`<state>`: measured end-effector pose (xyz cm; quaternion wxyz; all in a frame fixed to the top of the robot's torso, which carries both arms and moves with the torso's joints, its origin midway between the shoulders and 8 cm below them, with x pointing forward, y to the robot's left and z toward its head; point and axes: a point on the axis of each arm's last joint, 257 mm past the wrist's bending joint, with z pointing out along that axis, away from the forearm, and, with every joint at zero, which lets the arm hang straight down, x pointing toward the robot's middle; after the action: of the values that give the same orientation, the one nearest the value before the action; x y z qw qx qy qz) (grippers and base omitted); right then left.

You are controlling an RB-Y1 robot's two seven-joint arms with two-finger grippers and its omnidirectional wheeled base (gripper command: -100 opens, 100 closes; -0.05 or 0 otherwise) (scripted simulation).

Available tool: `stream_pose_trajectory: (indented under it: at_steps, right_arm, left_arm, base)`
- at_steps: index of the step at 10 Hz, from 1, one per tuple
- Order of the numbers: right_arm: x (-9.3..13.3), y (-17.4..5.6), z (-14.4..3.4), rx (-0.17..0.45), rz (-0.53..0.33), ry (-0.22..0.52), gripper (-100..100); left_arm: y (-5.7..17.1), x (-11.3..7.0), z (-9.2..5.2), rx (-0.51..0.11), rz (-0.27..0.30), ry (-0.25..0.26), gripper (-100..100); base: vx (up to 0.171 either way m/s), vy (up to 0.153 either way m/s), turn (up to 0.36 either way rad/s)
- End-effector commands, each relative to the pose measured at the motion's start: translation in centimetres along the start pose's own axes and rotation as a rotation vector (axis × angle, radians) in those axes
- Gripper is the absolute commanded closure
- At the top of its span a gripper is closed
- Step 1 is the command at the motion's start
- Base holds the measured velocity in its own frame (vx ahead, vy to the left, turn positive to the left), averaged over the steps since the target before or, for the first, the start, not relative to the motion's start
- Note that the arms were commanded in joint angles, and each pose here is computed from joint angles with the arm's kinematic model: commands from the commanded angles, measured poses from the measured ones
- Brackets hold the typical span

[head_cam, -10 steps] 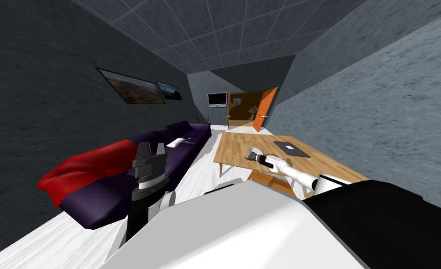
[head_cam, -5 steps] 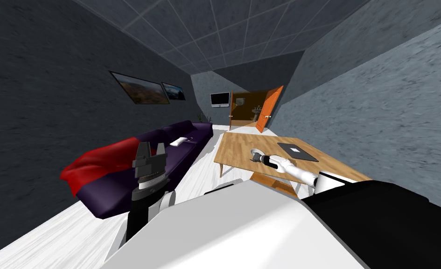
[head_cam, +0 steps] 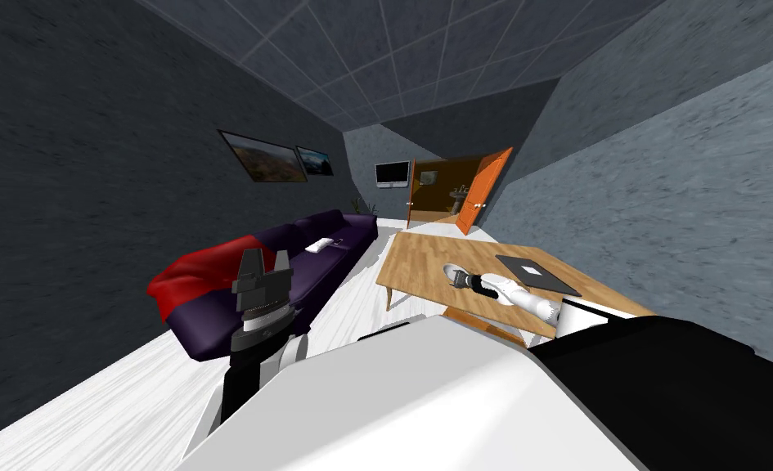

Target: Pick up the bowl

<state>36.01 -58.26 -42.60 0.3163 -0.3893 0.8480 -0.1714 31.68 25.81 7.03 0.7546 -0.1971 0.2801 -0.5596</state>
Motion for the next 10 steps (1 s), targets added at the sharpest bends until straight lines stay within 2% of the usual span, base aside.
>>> stream_pose_trajectory:
  at_steps: [1,4,5,6,7,8,10]
  right_arm:
    - [1.6,0.0,-0.2,-0.002,-0.017,0.032,-100]
    - [5.9,1.1,-1.2,-0.036,-0.098,0.123,-100]
    - [7.5,2.5,-1.4,-0.066,-0.122,0.154,-100]
    - [6.5,1.9,-1.2,-0.053,-0.111,0.133,-100]
    - [6.6,2.0,-1.2,-0.054,-0.112,0.137,0]
    - [6.9,2.7,-1.4,-0.056,-0.108,0.134,-100]
    - [7.5,4.0,-1.8,-0.059,-0.102,0.133,-100]
  left_arm:
    - [0.0,0.0,0.0,0.0,0.0,0.0,0]
    - [0.0,0.0,0.0,0.0,0.0,0.0,0]
    - [0.0,0.0,0.0,0.0,0.0,0.0,0]
    - [0.0,0.0,0.0,0.0,0.0,0.0,0]
    - [0.0,0.0,0.0,0.0,0.0,0.0,0]
    - [0.0,0.0,0.0,0.0,0.0,0.0,0]
    - [0.0,0.0,0.0,0.0,0.0,0.0,0]
  base:
    - [0.006,-0.032,0.06]
    - [0.006,-0.039,0.12]
    - [0.013,-0.056,0.133]
    - [0.005,-0.03,0.025]
    - [0.001,-0.005,-0.004]
    - [0.024,-0.009,0.027]
    - [0.051,-0.011,0.047]
